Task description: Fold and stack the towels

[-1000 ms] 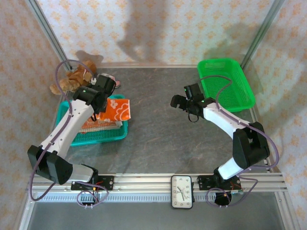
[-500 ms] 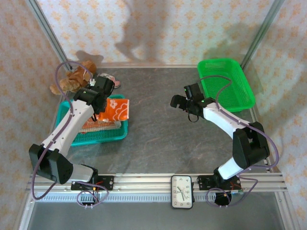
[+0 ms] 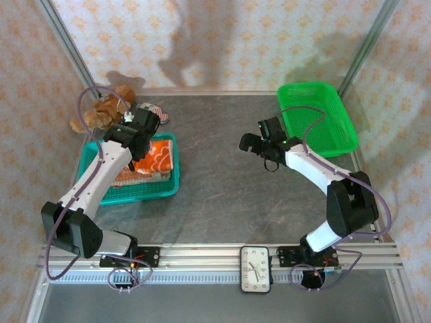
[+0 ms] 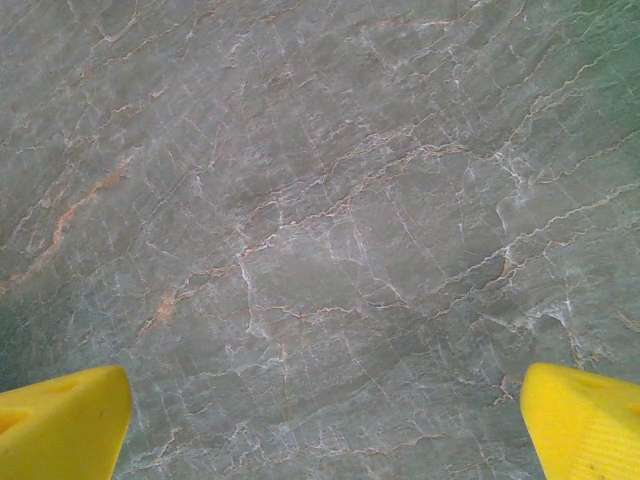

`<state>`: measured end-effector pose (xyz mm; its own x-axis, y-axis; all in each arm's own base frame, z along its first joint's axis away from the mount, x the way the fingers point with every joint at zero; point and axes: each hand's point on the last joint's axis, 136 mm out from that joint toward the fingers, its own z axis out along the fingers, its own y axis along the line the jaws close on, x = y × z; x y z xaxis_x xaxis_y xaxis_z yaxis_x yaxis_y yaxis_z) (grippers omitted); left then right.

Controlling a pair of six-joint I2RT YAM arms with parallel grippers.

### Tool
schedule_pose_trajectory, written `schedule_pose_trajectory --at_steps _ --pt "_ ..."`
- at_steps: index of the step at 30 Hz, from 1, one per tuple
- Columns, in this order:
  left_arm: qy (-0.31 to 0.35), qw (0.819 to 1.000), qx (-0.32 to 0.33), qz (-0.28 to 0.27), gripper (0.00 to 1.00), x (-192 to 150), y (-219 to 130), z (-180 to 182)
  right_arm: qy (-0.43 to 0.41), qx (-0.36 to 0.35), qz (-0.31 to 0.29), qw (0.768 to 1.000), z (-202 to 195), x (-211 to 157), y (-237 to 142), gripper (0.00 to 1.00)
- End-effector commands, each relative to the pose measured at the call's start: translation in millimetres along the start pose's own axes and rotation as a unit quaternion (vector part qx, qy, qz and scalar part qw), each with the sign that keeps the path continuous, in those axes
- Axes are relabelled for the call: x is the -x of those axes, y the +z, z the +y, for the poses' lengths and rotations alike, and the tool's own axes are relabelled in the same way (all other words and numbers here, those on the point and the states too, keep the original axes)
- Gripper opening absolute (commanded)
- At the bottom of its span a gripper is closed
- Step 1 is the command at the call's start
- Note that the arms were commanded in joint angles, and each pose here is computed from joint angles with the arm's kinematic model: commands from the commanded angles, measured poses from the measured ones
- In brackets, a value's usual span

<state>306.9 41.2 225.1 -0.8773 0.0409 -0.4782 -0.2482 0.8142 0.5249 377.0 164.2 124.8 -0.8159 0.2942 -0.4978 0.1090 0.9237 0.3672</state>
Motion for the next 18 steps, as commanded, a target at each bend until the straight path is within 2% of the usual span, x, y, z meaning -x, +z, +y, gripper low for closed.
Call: schedule_pose_trajectory --at_steps 1,8,18 --pt "-0.015 1.000 0.018 -0.006 0.00 1 -5 13 -0.006 0.000 -0.002 1.000 4 3 -1 0.99" --pt "-0.012 1.000 0.006 -0.003 0.00 3 -2 6 -0.004 0.002 0.000 1.000 5 2 -1 0.99" --pt "0.004 1.000 0.030 0.001 0.00 5 10 2 -0.004 0.005 -0.004 1.000 5 1 -5 0.99"
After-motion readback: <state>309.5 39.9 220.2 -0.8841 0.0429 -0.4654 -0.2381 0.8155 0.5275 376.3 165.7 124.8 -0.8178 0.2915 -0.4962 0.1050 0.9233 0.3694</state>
